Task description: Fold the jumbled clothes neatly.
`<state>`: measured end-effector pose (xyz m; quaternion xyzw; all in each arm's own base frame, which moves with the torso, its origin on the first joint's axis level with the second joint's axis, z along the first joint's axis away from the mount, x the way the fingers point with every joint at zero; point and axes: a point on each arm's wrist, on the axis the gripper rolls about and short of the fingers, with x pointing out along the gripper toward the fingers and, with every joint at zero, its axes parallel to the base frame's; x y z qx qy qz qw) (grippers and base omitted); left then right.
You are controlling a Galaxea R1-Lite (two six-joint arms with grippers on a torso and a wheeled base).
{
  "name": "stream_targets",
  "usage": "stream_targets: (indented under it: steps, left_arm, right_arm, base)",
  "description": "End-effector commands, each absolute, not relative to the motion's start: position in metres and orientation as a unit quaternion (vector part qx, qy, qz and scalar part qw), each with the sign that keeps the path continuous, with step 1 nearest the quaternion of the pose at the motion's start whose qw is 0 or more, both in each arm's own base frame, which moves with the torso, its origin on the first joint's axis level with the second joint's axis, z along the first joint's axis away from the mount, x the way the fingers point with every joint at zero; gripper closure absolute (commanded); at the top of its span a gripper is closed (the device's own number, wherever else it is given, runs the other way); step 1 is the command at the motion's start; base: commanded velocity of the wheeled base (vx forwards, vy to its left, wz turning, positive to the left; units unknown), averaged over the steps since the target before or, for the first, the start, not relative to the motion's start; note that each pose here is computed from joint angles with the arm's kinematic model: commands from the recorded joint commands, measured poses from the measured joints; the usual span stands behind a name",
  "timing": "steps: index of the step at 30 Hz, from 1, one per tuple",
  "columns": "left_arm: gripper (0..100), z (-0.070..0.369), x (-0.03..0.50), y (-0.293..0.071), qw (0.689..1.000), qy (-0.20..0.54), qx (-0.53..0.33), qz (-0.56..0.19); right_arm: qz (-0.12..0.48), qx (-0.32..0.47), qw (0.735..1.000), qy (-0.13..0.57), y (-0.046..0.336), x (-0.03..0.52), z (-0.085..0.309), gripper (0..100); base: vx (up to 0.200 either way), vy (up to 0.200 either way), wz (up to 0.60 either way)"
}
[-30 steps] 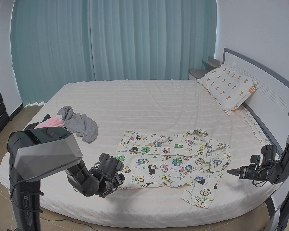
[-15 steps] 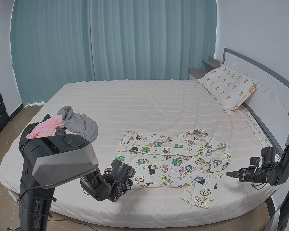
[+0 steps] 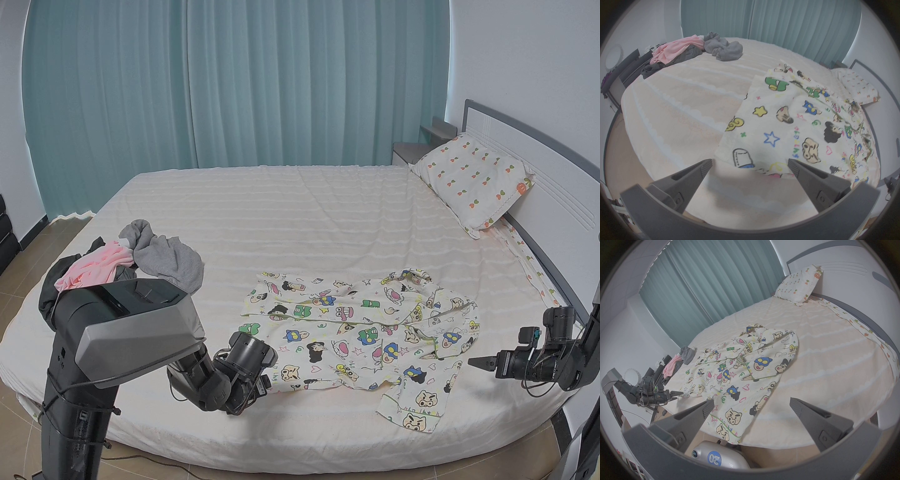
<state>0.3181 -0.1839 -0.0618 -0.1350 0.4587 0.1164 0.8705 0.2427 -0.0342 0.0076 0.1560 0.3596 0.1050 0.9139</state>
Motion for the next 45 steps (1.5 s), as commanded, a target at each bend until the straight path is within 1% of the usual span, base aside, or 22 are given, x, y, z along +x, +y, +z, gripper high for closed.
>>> stream_targets:
  steps: [1, 9, 10, 15, 18, 20, 25, 26, 28, 29, 32, 35, 41, 45]
  left_arm:
    - [0, -0.059, 0.326, -0.188, 0.870, 0.460, -0.134, 0.118]
    - [0, -0.057, 0.335, -0.195, 0.868, 0.464, -0.130, 0.118]
    - [100, -0.057, 0.335, -0.195, 0.868, 0.464, -0.130, 0.118]
    - [100, -0.057, 0.336, -0.196, 0.868, 0.464, -0.130, 0.118]
    - [100, -0.059, 0.333, -0.194, 0.867, 0.466, -0.126, 0.123]
    - [100, -0.060, 0.332, -0.188, 0.869, 0.460, -0.118, 0.141]
    - [100, -0.063, 0.324, -0.178, 0.866, 0.461, -0.107, 0.163]
    - [100, -0.061, 0.320, -0.173, 0.865, 0.462, -0.108, 0.165]
    - [100, -0.058, 0.318, -0.171, 0.866, 0.460, -0.110, 0.166]
    - [100, -0.053, 0.314, -0.167, 0.869, 0.452, -0.119, 0.163]
    - [100, -0.049, 0.315, -0.159, 0.874, 0.439, -0.131, 0.165]
    - [100, -0.050, 0.314, -0.150, 0.872, 0.438, -0.136, 0.174]
    - [100, -0.051, 0.312, -0.146, 0.869, 0.442, -0.149, 0.164]
    - [100, -0.048, 0.306, -0.143, 0.867, 0.447, -0.149, 0.162]
  right_arm:
    - [0.110, 0.155, 0.914, 0.359, -0.031, 0.238, 0.006, 0]
    - [0.112, 0.156, 0.912, 0.361, -0.031, 0.237, 0.005, 0]
    - [0.112, 0.156, 0.912, 0.361, -0.030, 0.237, 0.005, 0]
    - [0.133, 0.162, 0.905, 0.370, -0.026, 0.235, 0.002, 0]
    - [0.152, 0.161, 0.892, 0.395, -0.015, 0.235, -0.009, 0]
    - [0.156, 0.156, 0.883, 0.414, -0.008, 0.236, -0.019, 0]
    - [0.128, 0.156, 0.873, 0.444, 0.005, 0.238, -0.031, 0]
    - [0.121, 0.159, 0.867, 0.456, 0.010, 0.238, -0.037, 0]
    - [0.121, 0.159, 0.864, 0.461, 0.013, 0.238, -0.039, 0]
    - [0.124, 0.157, 0.857, 0.475, 0.017, 0.237, -0.046, 0]
    - [0.115, 0.143, 0.851, 0.493, 0.023, 0.238, -0.058, 0]
    - [0.104, 0.130, 0.858, 0.487, 0.027, 0.242, -0.061, 0]
    - [0.110, 0.122, 0.858, 0.486, 0.034, 0.243, -0.061, 0]
    - [0.103, 0.117, 0.862, 0.483, 0.035, 0.248, -0.062, 0]
  base:
    - [0.000, 0.000, 0.00]
    - [0.000, 0.000, 0.00]
    - [0.000, 0.000, 0.00]
    - [0.000, 0.000, 0.00]
    - [0.000, 0.000, 0.00]
    - [0.000, 0.000, 0.00]
    - [0.000, 0.000, 0.00]
    - [0.000, 0.000, 0.00]
    - [0.000, 0.000, 0.00]
    - [0.000, 0.000, 0.00]
    - [0.000, 0.000, 0.00]
    - [0.000, 0.000, 0.00]
    - [0.000, 0.000, 0.00]
    - [0.000, 0.000, 0.00]
